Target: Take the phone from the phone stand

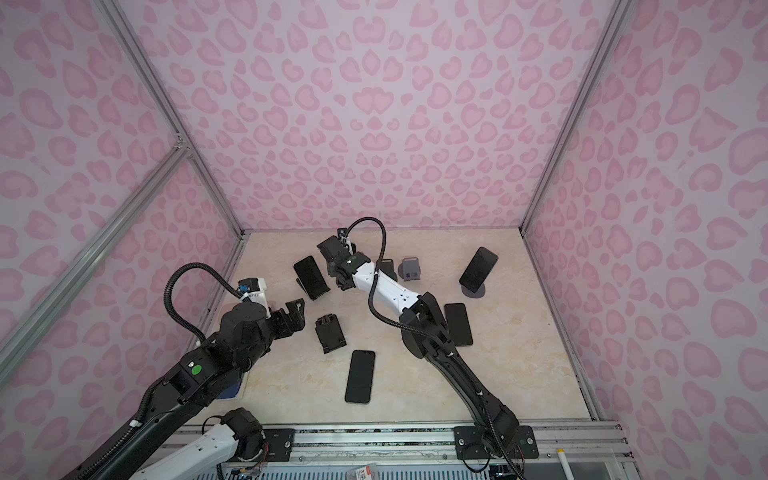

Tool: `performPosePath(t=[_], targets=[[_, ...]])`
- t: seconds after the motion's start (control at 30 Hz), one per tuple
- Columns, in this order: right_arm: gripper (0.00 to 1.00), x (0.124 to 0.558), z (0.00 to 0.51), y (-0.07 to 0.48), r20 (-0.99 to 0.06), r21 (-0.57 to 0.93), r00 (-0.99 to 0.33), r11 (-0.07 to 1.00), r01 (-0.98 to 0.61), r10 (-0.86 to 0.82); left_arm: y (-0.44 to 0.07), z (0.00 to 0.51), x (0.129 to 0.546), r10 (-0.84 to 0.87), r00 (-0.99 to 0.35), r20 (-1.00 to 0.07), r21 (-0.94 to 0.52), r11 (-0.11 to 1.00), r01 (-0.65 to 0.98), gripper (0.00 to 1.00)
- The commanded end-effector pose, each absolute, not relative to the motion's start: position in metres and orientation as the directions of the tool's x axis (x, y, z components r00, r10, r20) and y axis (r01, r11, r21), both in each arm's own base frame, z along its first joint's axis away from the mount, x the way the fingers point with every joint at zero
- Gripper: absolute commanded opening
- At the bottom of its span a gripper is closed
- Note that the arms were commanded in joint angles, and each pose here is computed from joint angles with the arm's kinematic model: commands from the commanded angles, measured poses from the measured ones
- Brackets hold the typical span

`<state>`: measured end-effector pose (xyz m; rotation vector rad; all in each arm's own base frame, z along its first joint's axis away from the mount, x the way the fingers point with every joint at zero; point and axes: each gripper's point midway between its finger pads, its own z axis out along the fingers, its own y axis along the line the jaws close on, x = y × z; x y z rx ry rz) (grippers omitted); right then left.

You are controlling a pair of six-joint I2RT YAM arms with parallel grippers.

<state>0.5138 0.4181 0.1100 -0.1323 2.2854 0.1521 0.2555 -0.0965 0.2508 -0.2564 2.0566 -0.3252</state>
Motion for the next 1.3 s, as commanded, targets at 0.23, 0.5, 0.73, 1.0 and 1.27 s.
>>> performPosePath(t=[0.23, 0.5, 0.73, 1.0, 1.27], targets=[[0.74, 0.518, 0.13, 0.425, -0.792, 0.076, -0.609, 0.98, -0.184, -0.053, -0.098, 0.26, 0.26, -0.329, -0.45, -0.83, -0.351, 0.936, -0.036, 0.95], [0.71, 0.506, 0.151, 0.423, -0.814, 0.077, -0.579, 0.978, -0.194, -0.051, -0.097, 0.262, 0.259, -0.33, -0.441, -0.834, -0.353, 0.935, -0.033, 0.95], [0.7, 0.493, 0.183, 0.414, -0.84, 0.099, -0.541, 0.974, -0.206, -0.029, -0.1, 0.268, 0.26, -0.333, -0.432, -0.838, -0.363, 0.932, -0.015, 0.95], [0.7, 0.466, 0.204, 0.398, -0.842, 0.095, -0.538, 0.968, -0.23, -0.046, -0.105, 0.265, 0.261, -0.344, -0.442, -0.828, -0.382, 0.924, -0.004, 0.95], [0.69, 0.425, 0.221, 0.352, -0.844, 0.071, -0.534, 0.974, -0.215, -0.056, -0.131, 0.266, 0.261, -0.352, -0.47, -0.809, -0.451, 0.886, 0.113, 0.95]])
